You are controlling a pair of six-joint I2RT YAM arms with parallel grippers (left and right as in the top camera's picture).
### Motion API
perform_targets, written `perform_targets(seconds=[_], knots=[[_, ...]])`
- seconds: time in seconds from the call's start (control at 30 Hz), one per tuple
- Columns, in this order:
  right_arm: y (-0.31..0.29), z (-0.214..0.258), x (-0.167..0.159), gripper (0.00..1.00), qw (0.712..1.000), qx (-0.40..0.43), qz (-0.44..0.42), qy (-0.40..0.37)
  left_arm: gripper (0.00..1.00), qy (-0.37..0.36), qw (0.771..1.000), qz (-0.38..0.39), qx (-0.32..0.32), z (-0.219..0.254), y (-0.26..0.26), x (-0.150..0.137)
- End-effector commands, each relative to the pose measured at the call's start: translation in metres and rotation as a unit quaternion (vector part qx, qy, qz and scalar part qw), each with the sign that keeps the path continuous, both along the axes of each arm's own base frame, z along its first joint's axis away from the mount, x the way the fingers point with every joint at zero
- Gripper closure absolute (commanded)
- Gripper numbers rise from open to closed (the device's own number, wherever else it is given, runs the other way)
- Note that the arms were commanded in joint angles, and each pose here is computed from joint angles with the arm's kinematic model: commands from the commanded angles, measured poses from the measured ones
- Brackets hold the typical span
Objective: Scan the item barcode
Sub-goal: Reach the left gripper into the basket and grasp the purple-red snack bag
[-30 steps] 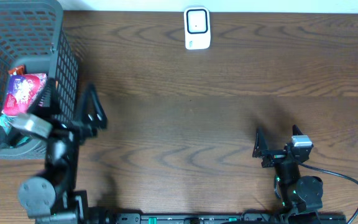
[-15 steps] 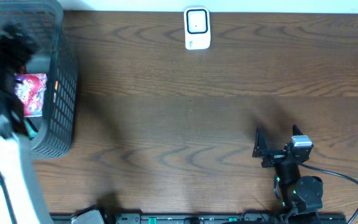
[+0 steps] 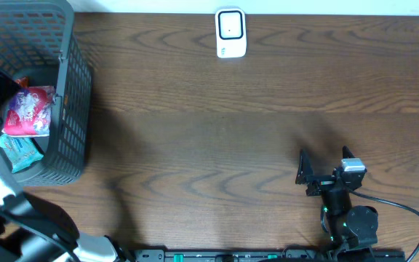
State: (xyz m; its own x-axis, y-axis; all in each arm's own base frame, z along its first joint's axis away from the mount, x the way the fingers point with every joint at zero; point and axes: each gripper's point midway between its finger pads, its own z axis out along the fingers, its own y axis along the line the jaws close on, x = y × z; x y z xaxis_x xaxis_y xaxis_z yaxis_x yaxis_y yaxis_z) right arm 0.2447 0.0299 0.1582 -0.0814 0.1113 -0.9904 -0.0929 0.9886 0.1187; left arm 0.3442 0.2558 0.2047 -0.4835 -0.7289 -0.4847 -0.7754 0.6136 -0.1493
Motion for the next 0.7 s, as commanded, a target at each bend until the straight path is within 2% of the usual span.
perform_targets(seconds=[0.0,0.17,0.63,0.67], knots=[[-0.004,0.000,0.000,0.01,1.000,-0.004,-0.009,-0.001,0.02,0.022,0.999,0.023,-0.031,-0.020,0.001,0.001],[-0.004,0.000,0.000,0.01,1.000,-0.004,-0.009,-0.001,0.02,0.059,0.986,0.109,-0.108,-0.061,-0.006,-0.007],[-0.004,0.000,0.000,0.01,1.000,-0.004,-0.009,-0.001,0.02,0.109,0.965,0.093,-0.219,-0.149,-0.026,0.010],[-0.004,0.000,0.000,0.01,1.000,-0.004,-0.009,-0.001,0.00,0.110,0.964,0.090,-0.226,-0.155,-0.028,0.011]])
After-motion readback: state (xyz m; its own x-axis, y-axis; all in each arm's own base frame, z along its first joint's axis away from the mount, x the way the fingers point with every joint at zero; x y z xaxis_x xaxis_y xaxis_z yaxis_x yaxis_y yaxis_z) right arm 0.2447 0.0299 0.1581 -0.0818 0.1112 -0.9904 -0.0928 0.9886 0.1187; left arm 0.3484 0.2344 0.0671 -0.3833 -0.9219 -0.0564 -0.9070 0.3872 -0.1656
